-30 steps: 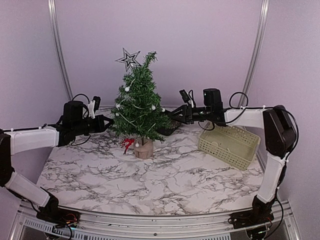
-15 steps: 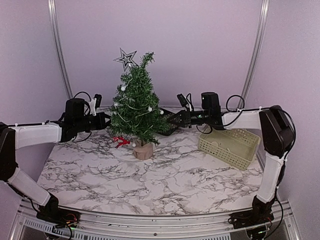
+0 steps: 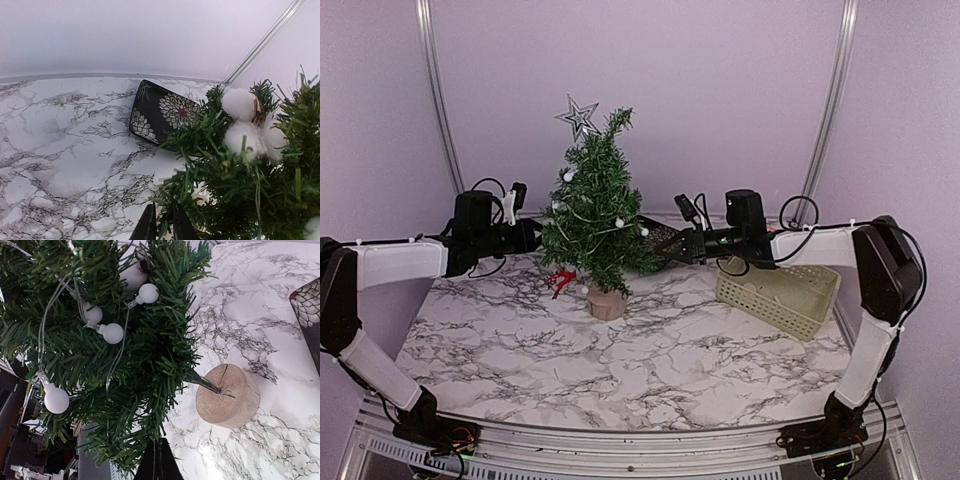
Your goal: Decorate the small christmas tree
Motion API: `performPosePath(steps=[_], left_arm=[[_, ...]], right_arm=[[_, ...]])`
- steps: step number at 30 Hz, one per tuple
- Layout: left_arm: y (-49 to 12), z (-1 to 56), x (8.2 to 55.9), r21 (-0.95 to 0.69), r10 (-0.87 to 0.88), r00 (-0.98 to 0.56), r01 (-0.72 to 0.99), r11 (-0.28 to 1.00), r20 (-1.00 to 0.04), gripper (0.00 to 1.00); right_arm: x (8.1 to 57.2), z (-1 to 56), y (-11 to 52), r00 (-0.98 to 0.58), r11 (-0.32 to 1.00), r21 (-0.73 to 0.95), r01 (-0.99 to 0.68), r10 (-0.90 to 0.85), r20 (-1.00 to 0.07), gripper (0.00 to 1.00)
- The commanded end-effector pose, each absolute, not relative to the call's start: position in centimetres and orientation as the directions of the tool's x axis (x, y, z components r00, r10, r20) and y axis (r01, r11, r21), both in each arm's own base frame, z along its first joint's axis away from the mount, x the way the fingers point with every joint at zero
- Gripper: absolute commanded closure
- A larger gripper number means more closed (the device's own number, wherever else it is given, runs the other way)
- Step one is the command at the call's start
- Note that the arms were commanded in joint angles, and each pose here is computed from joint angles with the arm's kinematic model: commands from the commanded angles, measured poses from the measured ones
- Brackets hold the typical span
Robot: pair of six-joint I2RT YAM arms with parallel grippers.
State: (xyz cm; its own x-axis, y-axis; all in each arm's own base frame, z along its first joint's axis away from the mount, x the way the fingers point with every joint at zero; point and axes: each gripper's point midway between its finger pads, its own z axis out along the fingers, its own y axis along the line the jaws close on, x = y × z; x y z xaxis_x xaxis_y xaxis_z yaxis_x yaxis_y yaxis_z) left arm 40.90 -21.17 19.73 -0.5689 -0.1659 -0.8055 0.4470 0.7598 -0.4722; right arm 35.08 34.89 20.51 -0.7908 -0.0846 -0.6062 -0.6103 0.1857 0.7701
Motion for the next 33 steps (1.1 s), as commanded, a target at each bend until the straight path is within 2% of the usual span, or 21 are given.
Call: performPosePath(steps=[1, 8, 11, 18, 29, 31, 33], left_arm=[[-21.4, 20.8, 41.2, -0.486, -0.184, -0.56, 0.457, 0.744, -0.808, 0.81], [-18.1, 22.0, 41.4, -0.546, -0.304, -0.548, 0.356, 0.759, -0.78, 0.53], [-16.8, 22.5, 41.2, -0.549, -0.334, -0.528, 0.325, 0.77, -0.781, 0.48], [-14.4, 21.0, 39.4, -0.576, -0.396, -0.532, 0.225, 0.786, -0.749, 0.45], [-12.6, 16.6, 32.6, -0.683, -0.528, -0.571, 0.083, 0.725, -0.629, 0.48], [-12.5, 16.0, 31.5, -0.708, -0.557, -0.572, 0.059, 0.704, -0.602, 0.49], [-13.0, 14.9, 30.4, -0.732, -0.578, -0.591, 0.031, 0.68, -0.562, 0.51]], right_arm=[[33.8, 21.8, 35.6, -0.769, 0.166, 0.752, -0.638, -0.087, -0.633, 1.0], [33.7, 21.7, 35.1, -0.777, 0.21, 0.755, -0.621, -0.046, -0.627, 1.0], [33.6, 21.4, 34.9, -0.783, 0.227, 0.759, -0.61, -0.03, -0.621, 1.0], [33.4, 21.0, 34.5, -0.797, 0.25, 0.77, -0.587, -0.015, -0.603, 1.0], [31.7, 20.6, 34.0, -0.813, 0.248, 0.781, -0.573, -0.048, -0.581, 0.99], [31.4, 20.1, 33.4, -0.812, 0.265, 0.775, -0.574, -0.06, -0.581, 0.85], [31.8, 20.2, 32.3, -0.811, 0.282, 0.772, -0.57, -0.041, -0.584, 0.75]])
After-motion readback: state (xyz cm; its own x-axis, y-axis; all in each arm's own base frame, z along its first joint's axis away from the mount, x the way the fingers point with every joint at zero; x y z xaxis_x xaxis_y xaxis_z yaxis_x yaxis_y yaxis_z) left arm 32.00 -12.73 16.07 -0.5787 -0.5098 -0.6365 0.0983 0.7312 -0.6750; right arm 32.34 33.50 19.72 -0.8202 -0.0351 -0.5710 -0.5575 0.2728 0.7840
